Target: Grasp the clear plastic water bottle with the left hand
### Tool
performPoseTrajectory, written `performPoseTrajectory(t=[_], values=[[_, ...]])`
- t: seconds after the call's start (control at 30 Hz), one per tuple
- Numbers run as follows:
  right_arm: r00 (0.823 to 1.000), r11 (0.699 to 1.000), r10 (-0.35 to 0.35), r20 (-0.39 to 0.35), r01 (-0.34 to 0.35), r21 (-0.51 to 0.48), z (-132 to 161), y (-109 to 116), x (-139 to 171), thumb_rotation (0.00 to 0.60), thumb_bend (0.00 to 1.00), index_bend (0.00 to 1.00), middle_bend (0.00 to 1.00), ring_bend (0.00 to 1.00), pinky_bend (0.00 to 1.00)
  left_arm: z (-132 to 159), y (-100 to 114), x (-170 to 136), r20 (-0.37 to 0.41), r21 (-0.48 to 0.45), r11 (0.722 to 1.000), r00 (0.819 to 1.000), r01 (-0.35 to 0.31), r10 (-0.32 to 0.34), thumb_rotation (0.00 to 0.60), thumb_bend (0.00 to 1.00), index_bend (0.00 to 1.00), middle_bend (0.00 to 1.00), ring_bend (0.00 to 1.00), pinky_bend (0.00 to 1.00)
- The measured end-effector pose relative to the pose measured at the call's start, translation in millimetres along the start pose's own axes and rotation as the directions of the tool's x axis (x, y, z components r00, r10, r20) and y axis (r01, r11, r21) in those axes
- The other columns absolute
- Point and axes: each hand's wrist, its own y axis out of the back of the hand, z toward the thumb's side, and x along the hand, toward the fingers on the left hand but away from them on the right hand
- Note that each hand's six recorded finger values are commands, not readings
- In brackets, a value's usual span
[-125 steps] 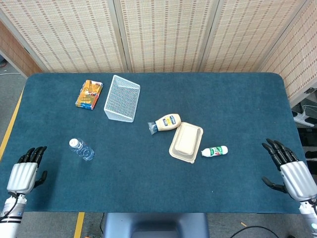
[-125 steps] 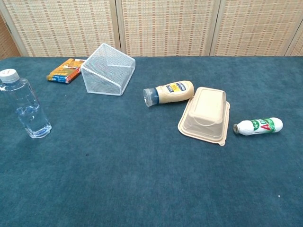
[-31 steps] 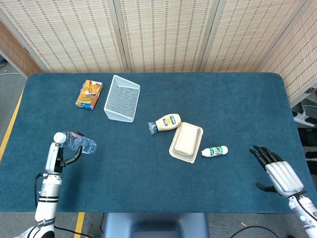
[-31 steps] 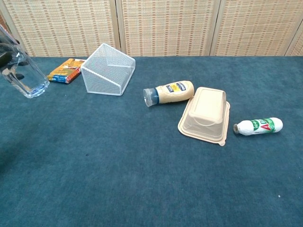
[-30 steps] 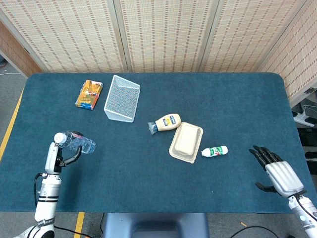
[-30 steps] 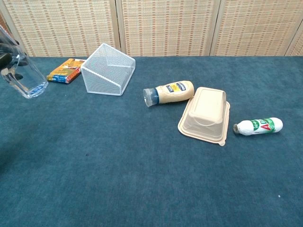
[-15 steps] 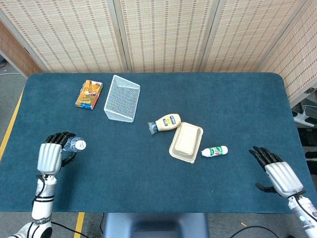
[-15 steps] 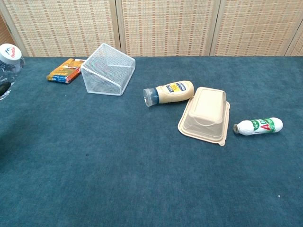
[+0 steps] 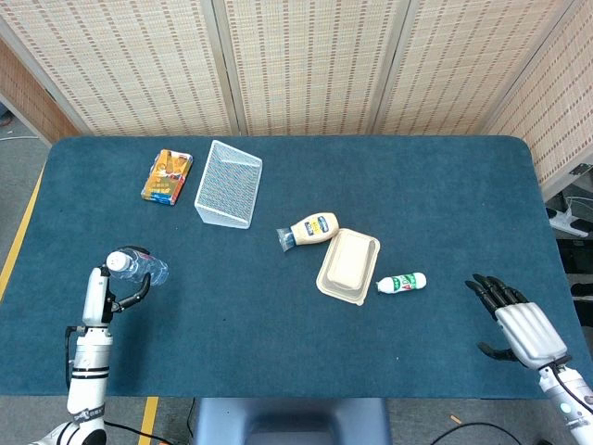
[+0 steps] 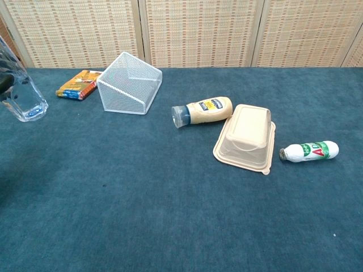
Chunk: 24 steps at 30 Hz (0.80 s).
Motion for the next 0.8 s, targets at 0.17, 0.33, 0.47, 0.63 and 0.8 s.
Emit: performPoseTrajectory(t=[0.17,0.33,0.47,0.63,0.8], values=[[1.0,1.0,0.003,-0.001,-0.003,0.0,1,0,0,0.6,0.12,0.0,0.0,0.0,0.18,30,13,10,0.051,-0.004,0.997,0.996,-0.079,0.079,0.6,0.6,0.7,0.68,0.52,0.52],[1.0,1.0,0.007,-0.004,-0.007,0.005,1,-2,0,0.6,0.12,0.0,0.0,0.0,0.18,53,25,17,0.063,-0.052,0.993,0.992,-0.11,0.113,0.6,0.6,0.7,0.68,0.52,0.52],[1.0,1.0,0.009,-0.002,-0.009,0.005,0,-2,-1,0.6,0.12,0.0,0.0,0.0,0.18,36,13,14,0.0,0.005,0.999,0.999,-0.043,0.043,0.6,0.59,0.7,0.68,0.53,0.52],[1.0,1.0,0.014,0.0,-0.014,0.005,1,-2,0,0.6,0.12,0.0,0.0,0.0,0.18,2,-12,3,-0.141,0.042,0.993,0.985,0.106,-0.099,0.6,0.6,0.7,0.68,0.53,0.52],[1.0,1.0,0.015,0.0,-0.015,0.006,1,-3,0,0.6,0.12,0.0,0.0,0.0,0.18,2,-13,3,-0.146,0.034,0.992,0.983,0.118,-0.112,0.6,0.6,0.7,0.68,0.53,0.52]])
